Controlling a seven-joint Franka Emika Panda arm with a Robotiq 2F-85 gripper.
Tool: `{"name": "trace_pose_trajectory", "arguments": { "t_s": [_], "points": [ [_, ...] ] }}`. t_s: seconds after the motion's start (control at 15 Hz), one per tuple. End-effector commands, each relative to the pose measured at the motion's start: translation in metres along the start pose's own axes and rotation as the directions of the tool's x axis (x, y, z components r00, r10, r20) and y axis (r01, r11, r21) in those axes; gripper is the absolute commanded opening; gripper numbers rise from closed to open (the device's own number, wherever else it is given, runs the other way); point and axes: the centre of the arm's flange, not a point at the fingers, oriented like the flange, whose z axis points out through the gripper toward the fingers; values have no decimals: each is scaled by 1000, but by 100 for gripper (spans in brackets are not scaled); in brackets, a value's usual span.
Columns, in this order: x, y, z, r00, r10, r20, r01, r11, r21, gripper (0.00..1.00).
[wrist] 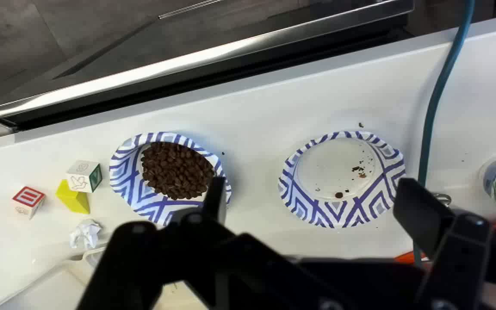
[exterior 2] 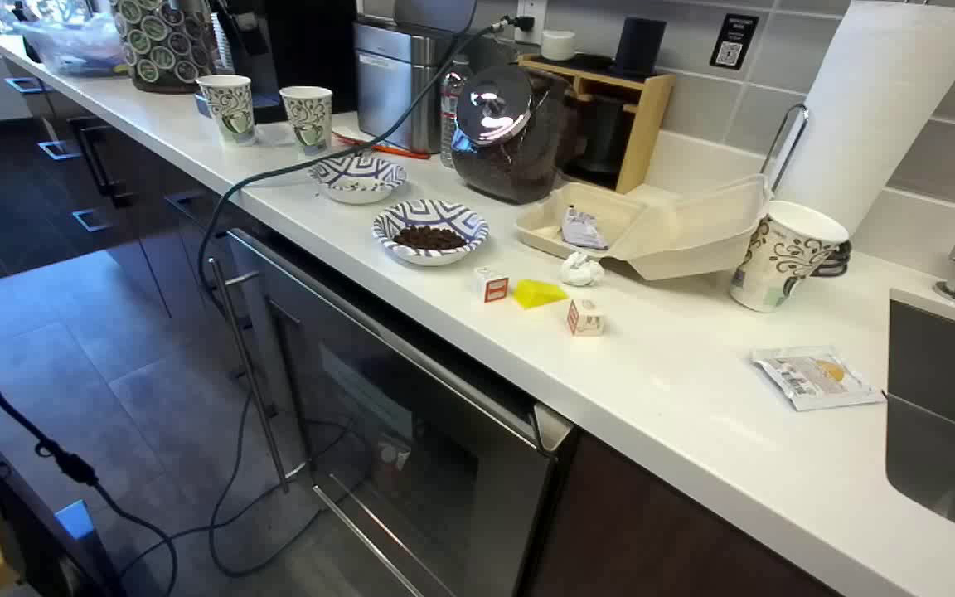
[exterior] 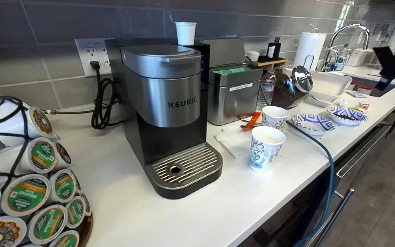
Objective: Place the empty bowl on the bowl with coffee grounds in it
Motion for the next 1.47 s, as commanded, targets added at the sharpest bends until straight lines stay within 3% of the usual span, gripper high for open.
{"name": "trace_pose_trajectory", "arguments": {
  "t_s": [0.0,0.8,0.93,1.07,1.4],
  "points": [
    [0,0,0,1000,0,0,0,1000,0,100],
    [0,0,0,1000,0,1,0,1000,0,100],
    [3,-17,20,998,57,23,-59,996,68,100],
    [10,-27,46,987,141,74,-150,979,139,100],
    [30,-21,115,912,383,150,-405,900,161,100]
  ]
}}
